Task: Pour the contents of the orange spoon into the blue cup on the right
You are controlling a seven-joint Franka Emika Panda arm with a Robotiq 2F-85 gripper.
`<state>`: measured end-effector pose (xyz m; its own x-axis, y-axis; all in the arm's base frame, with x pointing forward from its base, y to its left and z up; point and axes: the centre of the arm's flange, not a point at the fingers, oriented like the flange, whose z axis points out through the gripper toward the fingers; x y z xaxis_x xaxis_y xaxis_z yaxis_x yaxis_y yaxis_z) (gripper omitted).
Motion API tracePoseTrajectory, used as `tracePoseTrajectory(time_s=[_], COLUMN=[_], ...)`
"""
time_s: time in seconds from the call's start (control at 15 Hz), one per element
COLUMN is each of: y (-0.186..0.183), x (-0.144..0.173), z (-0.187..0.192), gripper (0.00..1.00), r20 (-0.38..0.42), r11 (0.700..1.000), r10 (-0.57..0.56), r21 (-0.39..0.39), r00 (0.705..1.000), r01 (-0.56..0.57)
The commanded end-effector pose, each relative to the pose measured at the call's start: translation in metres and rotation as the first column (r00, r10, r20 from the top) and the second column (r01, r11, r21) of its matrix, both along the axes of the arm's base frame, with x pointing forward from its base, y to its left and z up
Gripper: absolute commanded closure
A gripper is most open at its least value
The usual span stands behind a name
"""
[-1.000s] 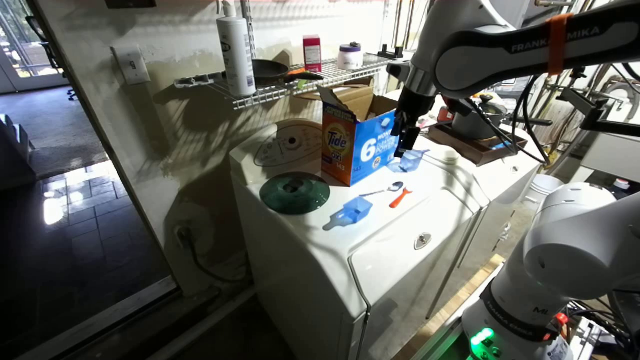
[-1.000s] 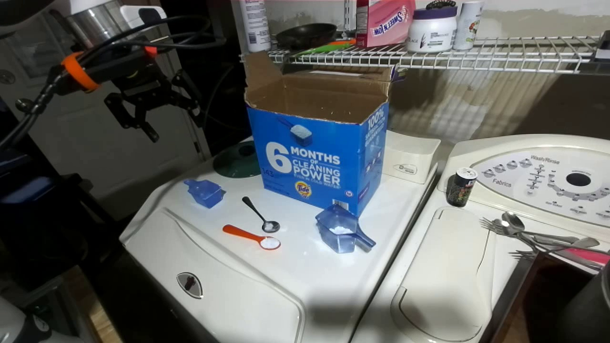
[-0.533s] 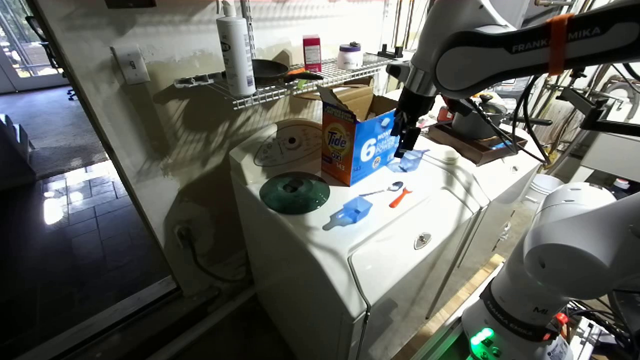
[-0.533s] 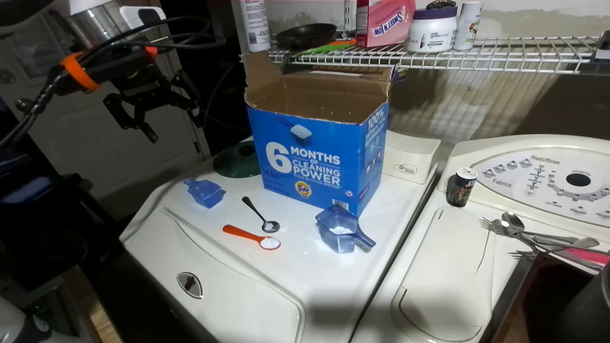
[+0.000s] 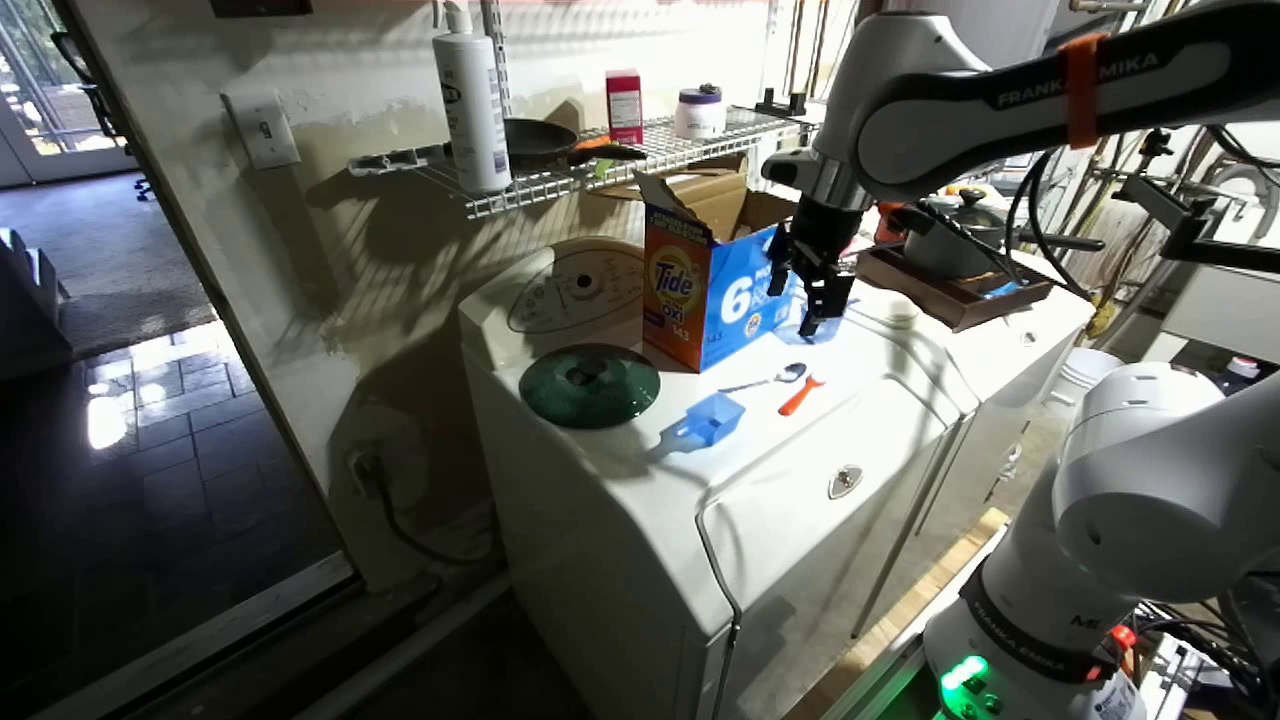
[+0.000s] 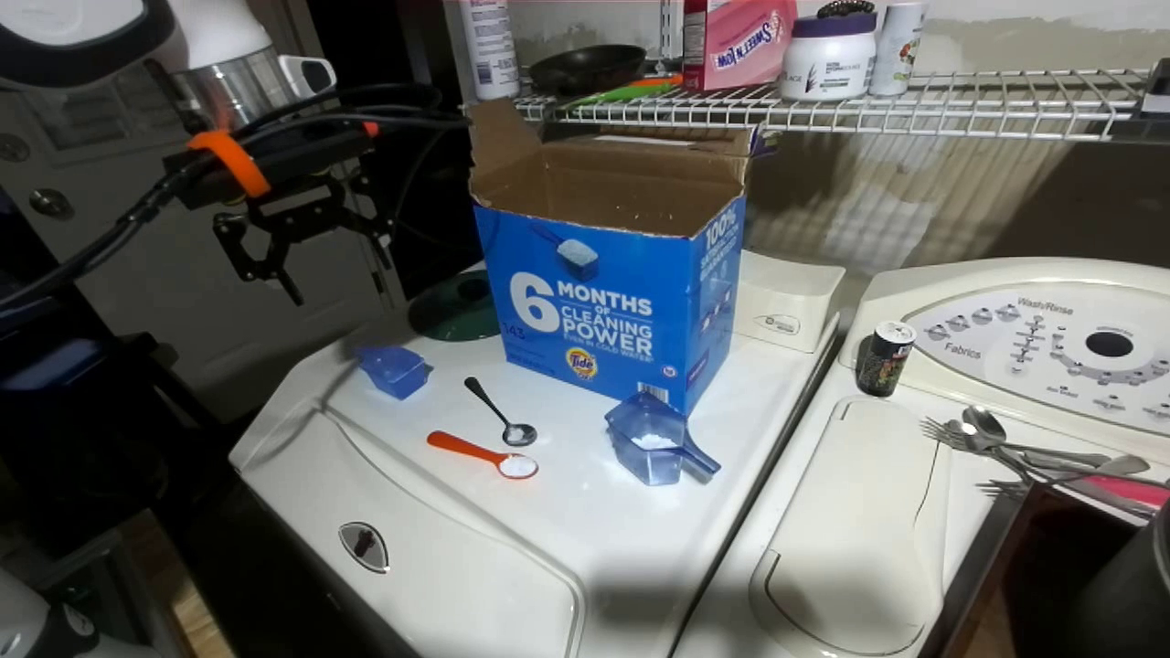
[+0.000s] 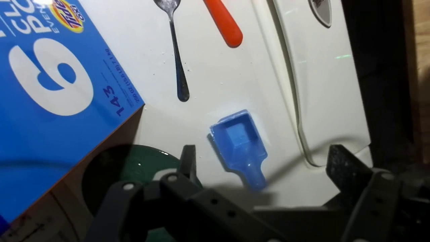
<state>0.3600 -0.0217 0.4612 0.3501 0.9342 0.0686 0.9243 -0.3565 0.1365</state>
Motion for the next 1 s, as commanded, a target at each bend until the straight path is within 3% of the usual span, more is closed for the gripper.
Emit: tracePoseTrajectory(time_s=[0.0, 0.27, 0.47, 0.67, 0.93], y=[-0.01, -0.013, -0.019, -0.022, -0.035], x=[0.015, 0.018, 0.02, 0.016, 0.005], z=[-0.015, -0.038, -0.048, -0.063, -0.092], gripper=[0.0, 0.0, 0.0, 0.0, 0.0], r20=[-0.068, -0.069, 0.006, 0.064, -0.006], r11=[0.983, 0.953, 0.951, 0.968, 0.969], r10=[0.153, 0.234, 0.224, 0.208, 0.205], r21=[-0.09, -0.183, -0.218, -0.159, -0.142], r00=[0.986, 0.97, 0.974, 0.976, 0.979], r01=[-0.159, -0.243, -0.218, -0.196, -0.204])
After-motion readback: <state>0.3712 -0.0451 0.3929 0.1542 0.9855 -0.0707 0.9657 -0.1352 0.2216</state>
